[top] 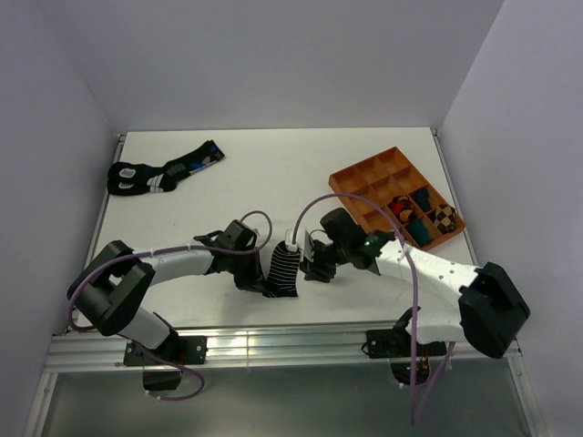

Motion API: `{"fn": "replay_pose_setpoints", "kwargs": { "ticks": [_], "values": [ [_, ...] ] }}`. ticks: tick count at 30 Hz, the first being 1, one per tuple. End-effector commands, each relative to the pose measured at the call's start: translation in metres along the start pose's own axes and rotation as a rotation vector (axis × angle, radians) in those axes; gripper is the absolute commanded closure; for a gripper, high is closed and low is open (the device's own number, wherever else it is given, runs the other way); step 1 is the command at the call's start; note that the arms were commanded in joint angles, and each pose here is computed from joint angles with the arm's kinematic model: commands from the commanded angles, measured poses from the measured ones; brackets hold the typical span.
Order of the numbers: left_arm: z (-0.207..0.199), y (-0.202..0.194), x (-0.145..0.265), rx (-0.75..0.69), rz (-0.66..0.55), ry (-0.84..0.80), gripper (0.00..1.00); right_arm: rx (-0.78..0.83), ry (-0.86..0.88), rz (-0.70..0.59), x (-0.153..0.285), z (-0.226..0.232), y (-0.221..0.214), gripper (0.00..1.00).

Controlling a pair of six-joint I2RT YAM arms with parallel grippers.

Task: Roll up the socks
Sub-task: Roll the sock at the center of the board.

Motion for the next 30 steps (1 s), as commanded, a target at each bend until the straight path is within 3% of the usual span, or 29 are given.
{"fn": "replay_pose_setpoints", "kwargs": {
  "ticks": [1, 13, 30],
  "values": [
    [-0.004, -0.011, -0.001, 0.069, 0.144, -0.058, 1.00, 0.210, -0.090, -0.116, 0.004, 0.002, 0.024, 0.55],
    [-0.017, -0.002, -0.001, 0.135, 0.198, -0.083, 1.00, 0.492, -0.013, -0.138, -0.021, 0.058, 0.044, 0.56],
    [-0.015, -0.001, -0.002, 0.149, 0.217, -0.107, 1.00, 0.624, -0.060, -0.062, -0.062, 0.078, 0.035, 0.59]
  ]
}}
Point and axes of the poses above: each gripper's point midway between its finger pads, its own x axis back along the fingers, its own z axis along the line the jaws close on, y = z × x, the point moved 6 cm from there along x, back along the fingers, and after that the axes turned 10 degrees about x, right-handed, at the moved point
